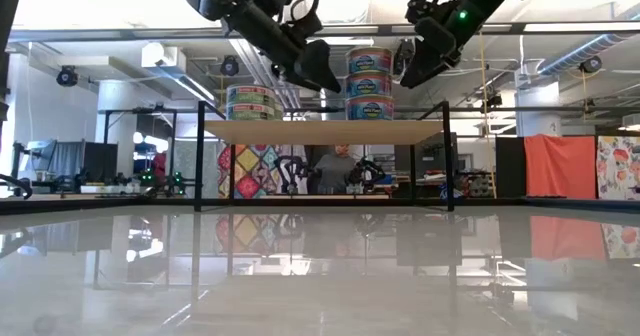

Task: Stack canned seafood by type on shelf
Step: Adjust the blue tuna can on the shelf

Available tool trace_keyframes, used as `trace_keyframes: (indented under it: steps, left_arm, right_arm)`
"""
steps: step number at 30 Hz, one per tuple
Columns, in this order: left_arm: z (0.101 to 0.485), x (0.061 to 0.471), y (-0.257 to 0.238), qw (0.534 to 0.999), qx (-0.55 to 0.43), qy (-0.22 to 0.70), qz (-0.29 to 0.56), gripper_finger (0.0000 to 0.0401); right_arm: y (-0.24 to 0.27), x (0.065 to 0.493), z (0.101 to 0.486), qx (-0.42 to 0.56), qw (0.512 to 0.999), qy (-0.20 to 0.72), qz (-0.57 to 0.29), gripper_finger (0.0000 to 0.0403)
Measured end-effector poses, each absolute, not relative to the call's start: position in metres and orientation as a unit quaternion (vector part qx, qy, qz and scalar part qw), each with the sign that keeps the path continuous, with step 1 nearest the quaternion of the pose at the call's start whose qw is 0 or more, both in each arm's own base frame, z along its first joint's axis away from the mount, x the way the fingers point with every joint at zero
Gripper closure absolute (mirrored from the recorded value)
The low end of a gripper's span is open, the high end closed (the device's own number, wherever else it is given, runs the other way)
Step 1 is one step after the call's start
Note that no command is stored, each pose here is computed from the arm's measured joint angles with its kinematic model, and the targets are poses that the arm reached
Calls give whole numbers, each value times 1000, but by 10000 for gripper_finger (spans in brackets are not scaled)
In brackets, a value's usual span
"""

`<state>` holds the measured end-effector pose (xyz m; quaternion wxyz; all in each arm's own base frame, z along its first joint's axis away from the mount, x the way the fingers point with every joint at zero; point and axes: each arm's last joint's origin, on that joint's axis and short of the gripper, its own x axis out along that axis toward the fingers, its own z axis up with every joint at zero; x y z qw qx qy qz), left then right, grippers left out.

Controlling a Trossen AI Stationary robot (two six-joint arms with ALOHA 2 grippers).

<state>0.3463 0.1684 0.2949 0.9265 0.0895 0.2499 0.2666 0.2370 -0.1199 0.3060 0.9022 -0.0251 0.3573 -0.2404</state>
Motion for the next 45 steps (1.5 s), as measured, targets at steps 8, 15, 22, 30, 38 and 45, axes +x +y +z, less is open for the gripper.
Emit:
trace_keyframes:
  steps: [8, 15, 22, 30, 38, 45]
  left_arm:
    - [295, 349, 167, 930, 83, 236, 268, 1]
    - [292, 351, 160, 931, 80, 248, 257, 1]
    - [293, 353, 156, 932, 82, 246, 251, 1]
    - [291, 351, 155, 929, 79, 261, 248, 1]
    - [293, 347, 153, 927, 77, 273, 247, 1]
    - [278, 351, 154, 922, 61, 294, 246, 1]
  right_arm:
    - [-122, 242, 313, -37, 915, 317, -247, 144]
    - [-124, 245, 310, -42, 914, 322, -244, 133]
    - [-126, 246, 307, -55, 907, 333, -252, 143]
    - [-127, 244, 309, -70, 898, 336, -274, 152]
    - [-124, 240, 306, -67, 891, 360, -268, 137]
    - [-123, 236, 296, -53, 883, 386, -262, 132]
